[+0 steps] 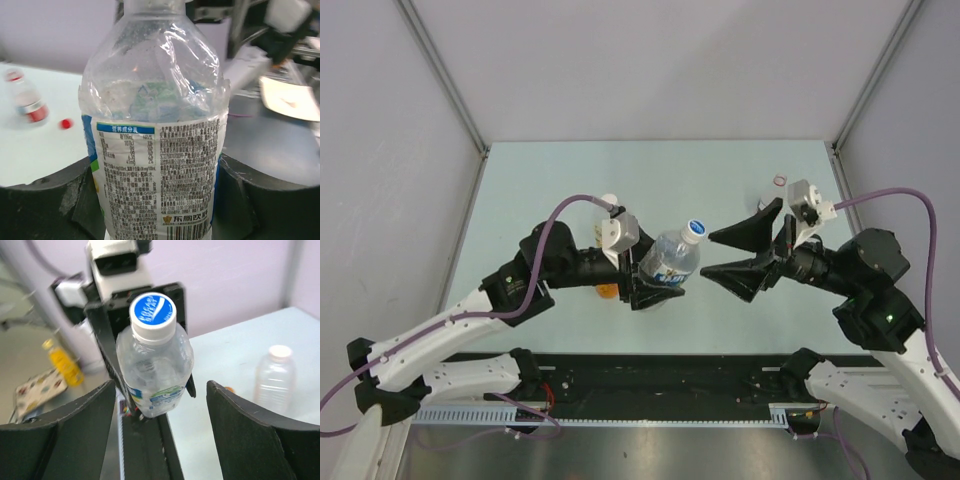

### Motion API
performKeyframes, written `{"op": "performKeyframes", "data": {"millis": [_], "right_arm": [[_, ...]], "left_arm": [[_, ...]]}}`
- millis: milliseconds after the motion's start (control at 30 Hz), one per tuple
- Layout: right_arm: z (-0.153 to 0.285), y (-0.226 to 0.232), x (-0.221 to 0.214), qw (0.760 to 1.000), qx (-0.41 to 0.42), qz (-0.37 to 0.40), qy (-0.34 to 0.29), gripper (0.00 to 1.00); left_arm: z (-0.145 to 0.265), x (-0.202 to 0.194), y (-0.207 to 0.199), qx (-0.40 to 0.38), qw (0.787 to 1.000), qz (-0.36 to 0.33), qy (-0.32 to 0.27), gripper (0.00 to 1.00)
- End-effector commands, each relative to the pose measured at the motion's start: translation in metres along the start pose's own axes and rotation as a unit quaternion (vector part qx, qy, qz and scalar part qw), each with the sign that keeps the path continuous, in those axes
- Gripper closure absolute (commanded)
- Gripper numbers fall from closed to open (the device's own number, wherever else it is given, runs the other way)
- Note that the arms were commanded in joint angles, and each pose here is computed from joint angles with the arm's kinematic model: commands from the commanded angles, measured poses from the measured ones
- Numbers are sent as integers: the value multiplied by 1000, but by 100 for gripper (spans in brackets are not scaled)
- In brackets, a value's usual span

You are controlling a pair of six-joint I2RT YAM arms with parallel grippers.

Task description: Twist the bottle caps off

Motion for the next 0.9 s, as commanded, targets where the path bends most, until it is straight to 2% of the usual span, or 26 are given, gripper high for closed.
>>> {"op": "performKeyframes", "data": {"millis": [0, 167, 367, 433, 467, 567, 867], "right_arm": [[13, -21, 55, 983, -117, -34, -137, 24], [20, -43, 70, 959, -180, -97, -197, 24], [9, -71, 62, 938, -229, -161, -206, 23], [5, -79, 58, 932, -244, -172, -205, 23], [3, -81, 57, 931, -247, -174, -205, 23], [-4, -83, 52, 929, -253, -178, -202, 24], [-17, -85, 42, 930, -261, -180, -188, 25]], "left_arm": [[14, -14, 55, 185, 981, -33, 39, 100], [29, -27, 78, 287, 953, -61, 67, 100], [36, -47, 89, 362, 919, -103, 119, 100], [29, -55, 85, 362, 915, -115, 138, 100], [32, -57, 88, 380, 905, -124, 147, 100], [28, -63, 86, 389, 896, -138, 164, 100], [23, -70, 86, 395, 891, -143, 175, 100]]}}
Point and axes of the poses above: each gripper's point midway between its finger pads, its own z axis back along the fingers, its own y axis along the line the jaws close on, x = y × z, the point moved 1 cm from there along z, back along the fingers, and after that the axes turned 12 degrees about -z, right-handed, at the moved point
